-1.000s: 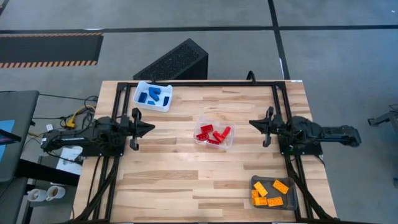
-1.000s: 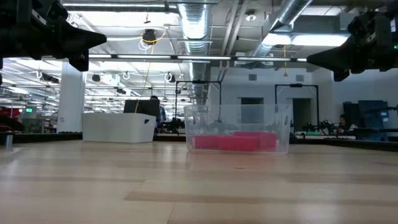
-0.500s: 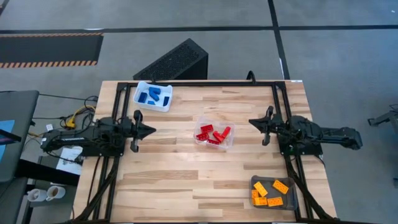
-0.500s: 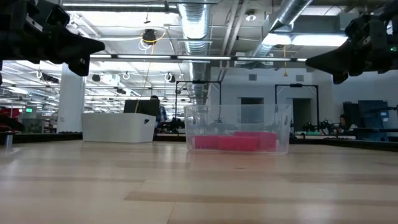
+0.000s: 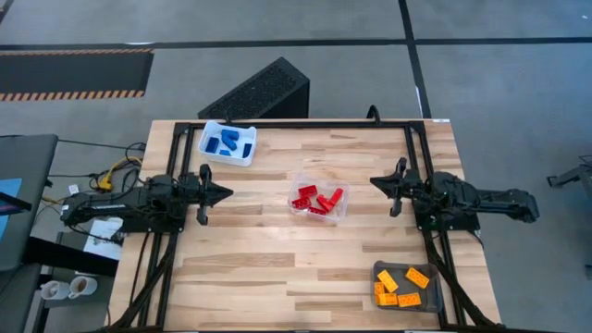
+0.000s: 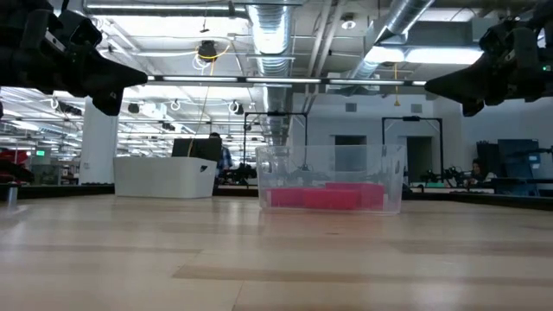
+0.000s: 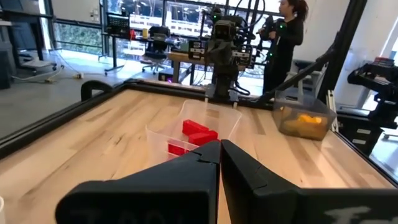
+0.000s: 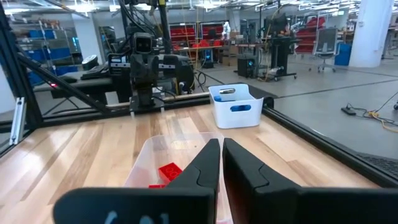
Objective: Sort & place blocks by color
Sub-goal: Return to Home Position
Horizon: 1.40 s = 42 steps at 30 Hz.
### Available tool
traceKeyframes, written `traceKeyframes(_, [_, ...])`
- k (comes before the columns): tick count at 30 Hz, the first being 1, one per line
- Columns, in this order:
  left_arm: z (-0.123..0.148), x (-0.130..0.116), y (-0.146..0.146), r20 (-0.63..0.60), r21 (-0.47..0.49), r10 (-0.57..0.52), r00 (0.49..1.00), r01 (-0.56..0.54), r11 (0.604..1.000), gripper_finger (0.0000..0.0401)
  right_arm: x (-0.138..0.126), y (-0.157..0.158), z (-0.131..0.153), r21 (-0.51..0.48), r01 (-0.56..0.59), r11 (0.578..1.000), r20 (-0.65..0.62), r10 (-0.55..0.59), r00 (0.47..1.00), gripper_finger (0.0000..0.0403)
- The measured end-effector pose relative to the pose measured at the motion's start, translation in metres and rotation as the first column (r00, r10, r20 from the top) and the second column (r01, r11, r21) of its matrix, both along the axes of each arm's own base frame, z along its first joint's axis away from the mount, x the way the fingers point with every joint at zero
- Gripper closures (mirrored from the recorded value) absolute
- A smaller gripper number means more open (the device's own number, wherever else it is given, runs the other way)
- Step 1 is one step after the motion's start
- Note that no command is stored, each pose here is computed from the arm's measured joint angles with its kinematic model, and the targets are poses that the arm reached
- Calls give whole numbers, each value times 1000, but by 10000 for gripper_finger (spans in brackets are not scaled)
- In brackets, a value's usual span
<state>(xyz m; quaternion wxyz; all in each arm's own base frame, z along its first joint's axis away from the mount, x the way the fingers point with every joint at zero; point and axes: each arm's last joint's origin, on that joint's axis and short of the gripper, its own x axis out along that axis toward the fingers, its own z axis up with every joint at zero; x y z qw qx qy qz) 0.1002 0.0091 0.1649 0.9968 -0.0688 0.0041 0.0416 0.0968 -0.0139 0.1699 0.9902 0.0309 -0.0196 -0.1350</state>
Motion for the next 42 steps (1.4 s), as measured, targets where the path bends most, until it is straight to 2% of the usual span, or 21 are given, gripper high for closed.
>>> traceKeyframes(42, [0,0,0,0,9,1,1000,-1,1000,401,0,0,0,0,0,1000,-1,0,1000,360])
